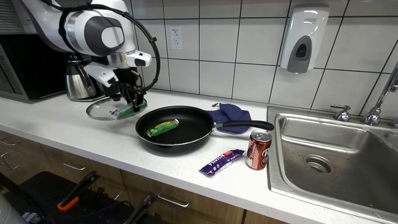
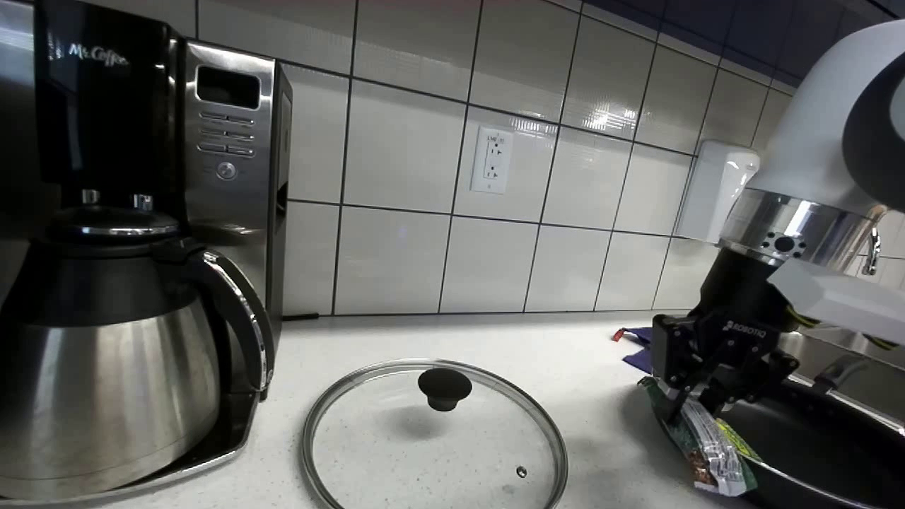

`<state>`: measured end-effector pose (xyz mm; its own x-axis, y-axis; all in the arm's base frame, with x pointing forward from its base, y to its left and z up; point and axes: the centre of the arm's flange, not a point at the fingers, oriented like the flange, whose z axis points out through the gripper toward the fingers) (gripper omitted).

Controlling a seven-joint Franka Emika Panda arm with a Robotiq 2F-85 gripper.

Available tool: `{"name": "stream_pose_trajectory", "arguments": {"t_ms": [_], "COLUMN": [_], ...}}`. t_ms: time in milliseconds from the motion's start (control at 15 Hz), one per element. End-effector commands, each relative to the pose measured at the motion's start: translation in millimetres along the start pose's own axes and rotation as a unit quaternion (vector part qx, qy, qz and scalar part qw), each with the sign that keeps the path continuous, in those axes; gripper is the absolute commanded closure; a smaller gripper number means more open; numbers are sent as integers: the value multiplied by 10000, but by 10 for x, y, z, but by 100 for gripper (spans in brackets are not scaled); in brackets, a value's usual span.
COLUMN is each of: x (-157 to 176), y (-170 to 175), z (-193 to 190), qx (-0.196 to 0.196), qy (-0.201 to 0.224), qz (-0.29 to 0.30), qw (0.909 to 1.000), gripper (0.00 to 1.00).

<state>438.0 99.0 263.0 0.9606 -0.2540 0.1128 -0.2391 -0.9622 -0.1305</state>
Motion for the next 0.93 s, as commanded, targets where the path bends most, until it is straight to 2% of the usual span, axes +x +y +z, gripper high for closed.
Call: {"name": "stream_pose_trajectory", "arguments": {"t_ms": [0,267,467,867], "x": [34,61,97,128], "y": [498,1153,1574,2037], "z": [-384,-546,-523,-404], "qx": [-12,-12,-80,-172], "qy": [43,74,49,30], "qz": [-108,-199,-411,-840], "qw": [9999,9998,9991,9963], "gripper": [87,87,87,87]}}
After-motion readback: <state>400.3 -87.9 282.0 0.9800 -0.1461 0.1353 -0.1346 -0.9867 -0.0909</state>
